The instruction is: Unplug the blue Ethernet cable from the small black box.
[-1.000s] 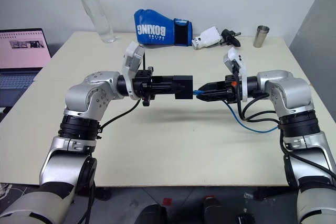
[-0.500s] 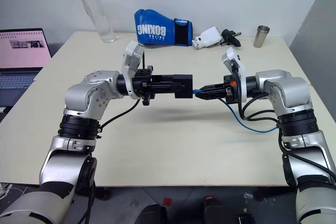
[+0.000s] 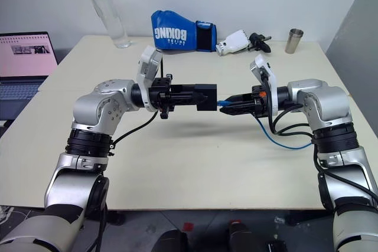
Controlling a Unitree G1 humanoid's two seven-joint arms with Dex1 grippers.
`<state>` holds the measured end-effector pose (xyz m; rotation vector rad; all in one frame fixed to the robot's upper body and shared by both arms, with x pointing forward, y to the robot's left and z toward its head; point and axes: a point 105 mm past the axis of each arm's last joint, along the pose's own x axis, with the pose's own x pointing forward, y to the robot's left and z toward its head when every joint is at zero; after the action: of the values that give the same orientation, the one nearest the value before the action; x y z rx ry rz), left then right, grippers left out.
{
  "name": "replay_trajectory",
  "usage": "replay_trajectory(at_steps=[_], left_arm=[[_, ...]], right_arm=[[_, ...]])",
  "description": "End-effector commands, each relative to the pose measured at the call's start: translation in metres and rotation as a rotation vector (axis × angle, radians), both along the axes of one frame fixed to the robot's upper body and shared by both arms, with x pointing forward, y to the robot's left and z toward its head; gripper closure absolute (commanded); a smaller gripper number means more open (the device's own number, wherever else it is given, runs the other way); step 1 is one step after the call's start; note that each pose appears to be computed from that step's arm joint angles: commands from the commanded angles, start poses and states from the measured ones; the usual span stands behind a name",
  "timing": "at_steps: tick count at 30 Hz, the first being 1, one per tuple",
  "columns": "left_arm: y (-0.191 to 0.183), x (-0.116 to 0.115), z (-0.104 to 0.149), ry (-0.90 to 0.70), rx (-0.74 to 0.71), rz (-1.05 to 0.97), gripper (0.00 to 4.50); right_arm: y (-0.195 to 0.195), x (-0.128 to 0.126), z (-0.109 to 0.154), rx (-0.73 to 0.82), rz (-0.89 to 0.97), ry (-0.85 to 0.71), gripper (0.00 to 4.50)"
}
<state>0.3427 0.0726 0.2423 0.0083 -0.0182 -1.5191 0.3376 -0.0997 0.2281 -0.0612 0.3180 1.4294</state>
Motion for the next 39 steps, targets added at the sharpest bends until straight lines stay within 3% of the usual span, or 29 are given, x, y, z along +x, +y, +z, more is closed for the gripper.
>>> replay_trajectory(at_steps=[1,19,22,26,39], left_arm=[[-0.0026,-0.0036,0.0152,-0.063,-0.008,-0.020,3.71],[-0.0027,-0.0034,0.0131,-0.065,-0.004,-0.018,3.71],[-0.0024,-0.0034,0.0129,-0.065,-0.003,-0.018,3.71],[-0.0024,-0.0036,0.0129,-0.065,-0.002,-0.020,3.71],[-0.0022,-0.0065,0.0101,-0.057,0.012,-0.038,3.71]], right_arm=[[0.0035,-0.0031,0.0232,0.041,0.020,-0.066,3.01],[0.0036,-0.0010,0.0241,0.052,0.010,-0.056,3.01],[0.0030,-0.0003,0.0236,0.052,0.006,-0.056,3.44],[0.0023,0.0009,0.0230,0.047,0.003,-0.065,4.40],[-0.0048,0.0010,0.0251,0.036,-0.005,-0.059,4.44]])
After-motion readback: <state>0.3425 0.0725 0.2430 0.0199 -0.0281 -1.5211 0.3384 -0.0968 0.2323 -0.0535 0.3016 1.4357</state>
